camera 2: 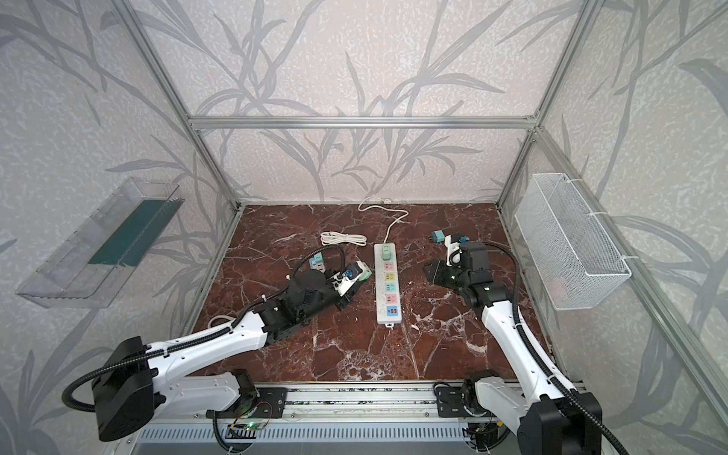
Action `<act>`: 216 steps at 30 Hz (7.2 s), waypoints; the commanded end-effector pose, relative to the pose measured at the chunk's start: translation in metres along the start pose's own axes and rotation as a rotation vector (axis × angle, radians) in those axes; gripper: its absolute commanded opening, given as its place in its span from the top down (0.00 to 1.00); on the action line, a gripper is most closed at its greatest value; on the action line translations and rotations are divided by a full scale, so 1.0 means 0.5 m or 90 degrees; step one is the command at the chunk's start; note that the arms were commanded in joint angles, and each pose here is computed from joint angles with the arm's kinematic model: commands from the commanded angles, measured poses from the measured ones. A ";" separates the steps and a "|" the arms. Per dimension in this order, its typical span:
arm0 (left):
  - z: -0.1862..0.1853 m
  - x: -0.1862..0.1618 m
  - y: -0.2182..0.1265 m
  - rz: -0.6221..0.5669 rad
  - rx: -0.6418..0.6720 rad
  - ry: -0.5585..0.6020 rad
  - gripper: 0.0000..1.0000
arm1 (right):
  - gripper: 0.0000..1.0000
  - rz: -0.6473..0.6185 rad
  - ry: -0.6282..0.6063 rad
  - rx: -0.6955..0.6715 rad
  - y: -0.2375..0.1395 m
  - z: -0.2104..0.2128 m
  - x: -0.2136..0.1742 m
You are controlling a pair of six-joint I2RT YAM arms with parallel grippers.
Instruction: Insert the plug
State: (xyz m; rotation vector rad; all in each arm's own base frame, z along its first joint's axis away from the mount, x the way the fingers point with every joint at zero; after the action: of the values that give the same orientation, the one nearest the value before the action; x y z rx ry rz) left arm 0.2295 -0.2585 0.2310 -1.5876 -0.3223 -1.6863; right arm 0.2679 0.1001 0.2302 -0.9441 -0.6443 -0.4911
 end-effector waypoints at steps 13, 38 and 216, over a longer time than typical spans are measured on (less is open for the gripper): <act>-0.025 0.018 -0.013 -0.089 -0.073 0.091 1.00 | 0.51 0.005 -0.137 0.230 0.005 0.226 0.010; -0.022 0.032 -0.018 -0.106 -0.071 0.063 1.00 | 0.75 0.106 -0.212 0.329 0.050 0.290 -0.050; 0.153 0.070 -0.038 -0.042 0.252 -0.600 0.16 | 0.32 0.149 -0.051 -0.402 0.097 -0.096 0.058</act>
State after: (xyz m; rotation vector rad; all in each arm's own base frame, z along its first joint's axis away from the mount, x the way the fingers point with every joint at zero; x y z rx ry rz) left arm 0.2756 -0.2088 0.2773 -1.9204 -1.0705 -0.7396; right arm 0.3474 0.1268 0.1957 -1.5736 -0.5154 -0.2895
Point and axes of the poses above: each gripper's point midway between its finger pads, its own y axis out along the fingers, its own z axis along the line the jaws close on, x = y × z, the point moved 6 cm from there along -y, back along the fingers, and after that the axes turned 11 degrees about -y, right-handed, at the moved point
